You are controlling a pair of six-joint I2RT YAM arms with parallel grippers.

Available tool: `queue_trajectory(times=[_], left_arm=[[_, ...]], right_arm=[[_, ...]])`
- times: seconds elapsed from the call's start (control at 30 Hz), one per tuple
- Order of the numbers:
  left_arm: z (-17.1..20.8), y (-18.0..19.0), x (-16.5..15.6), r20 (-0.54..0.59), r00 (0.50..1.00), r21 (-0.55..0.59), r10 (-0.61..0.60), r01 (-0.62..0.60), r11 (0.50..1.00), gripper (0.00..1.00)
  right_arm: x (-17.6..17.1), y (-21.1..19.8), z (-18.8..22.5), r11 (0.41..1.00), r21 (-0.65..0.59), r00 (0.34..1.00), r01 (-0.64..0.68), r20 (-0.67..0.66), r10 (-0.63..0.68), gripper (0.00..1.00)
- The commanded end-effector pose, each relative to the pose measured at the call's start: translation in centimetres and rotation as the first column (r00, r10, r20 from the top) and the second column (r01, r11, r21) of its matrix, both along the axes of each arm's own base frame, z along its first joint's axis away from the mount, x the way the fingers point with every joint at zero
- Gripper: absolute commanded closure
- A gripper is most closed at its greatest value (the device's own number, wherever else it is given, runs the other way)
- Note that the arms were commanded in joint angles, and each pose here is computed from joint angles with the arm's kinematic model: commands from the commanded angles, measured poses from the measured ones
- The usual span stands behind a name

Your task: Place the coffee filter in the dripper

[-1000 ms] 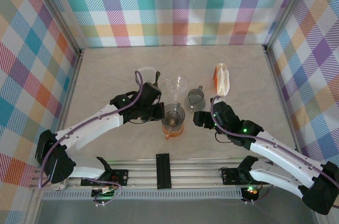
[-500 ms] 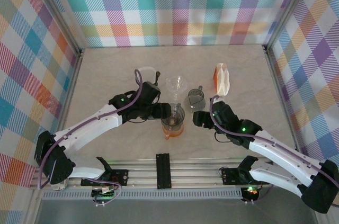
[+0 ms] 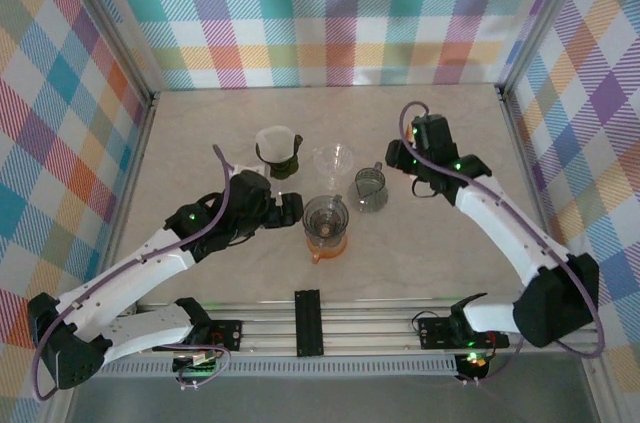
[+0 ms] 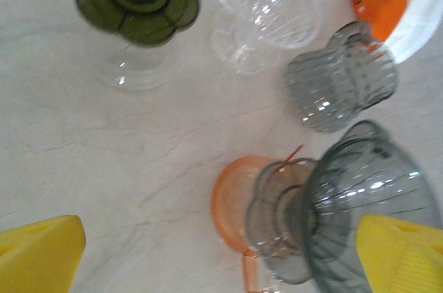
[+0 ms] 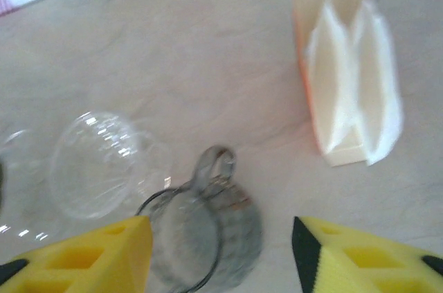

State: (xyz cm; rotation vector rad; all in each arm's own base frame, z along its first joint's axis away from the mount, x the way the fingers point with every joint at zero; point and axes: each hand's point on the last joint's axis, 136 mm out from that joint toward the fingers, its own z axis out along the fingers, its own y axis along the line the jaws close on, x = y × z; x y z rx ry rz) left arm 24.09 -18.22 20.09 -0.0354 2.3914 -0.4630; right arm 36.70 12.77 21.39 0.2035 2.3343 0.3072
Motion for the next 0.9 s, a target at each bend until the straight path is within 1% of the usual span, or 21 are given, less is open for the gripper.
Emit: queue_trajectory(times=[0.0,0.13,0.23,0.43,0.63,0.87], left_arm=[[-0.2,1.5,0.2,0.039,0.997,-0.002,0.06,-0.06,0.998,0.0],[-0.8,2.8,-0.3,0.049,0.995,0.016,0.088,-0.088,0.996,0.0],[-1.1,3.3,-0.5,0.053,0.994,0.029,0.097,-0.098,0.995,0.0],[-1.7,3.8,-0.4,0.048,0.993,0.068,0.111,-0.115,0.991,0.0],[-2.2,3.9,-0.1,0.045,0.992,0.091,0.116,-0.12,0.989,0.0],[-2.3,4.0,0.1,0.042,0.992,0.096,0.12,-0.124,0.988,0.0]], right_arm=[[2.1,-1.3,-0.4,0.998,-0.06,0.999,-0.011,-0.034,0.008,0.48],[5.1,-3.0,-2.2,0.996,-0.086,0.993,0.027,-0.108,-0.037,0.58],[6.9,-4.0,-3.1,0.992,-0.116,0.99,0.044,-0.129,-0.059,0.62],[9.2,-4.7,-5.8,0.988,-0.137,0.973,0.071,-0.208,-0.099,0.64],[10.5,-5.0,-7.1,0.983,-0.154,0.966,0.101,-0.223,-0.134,0.65],[11.4,-4.6,-7.5,0.985,-0.145,0.967,0.096,-0.222,-0.127,0.67]])
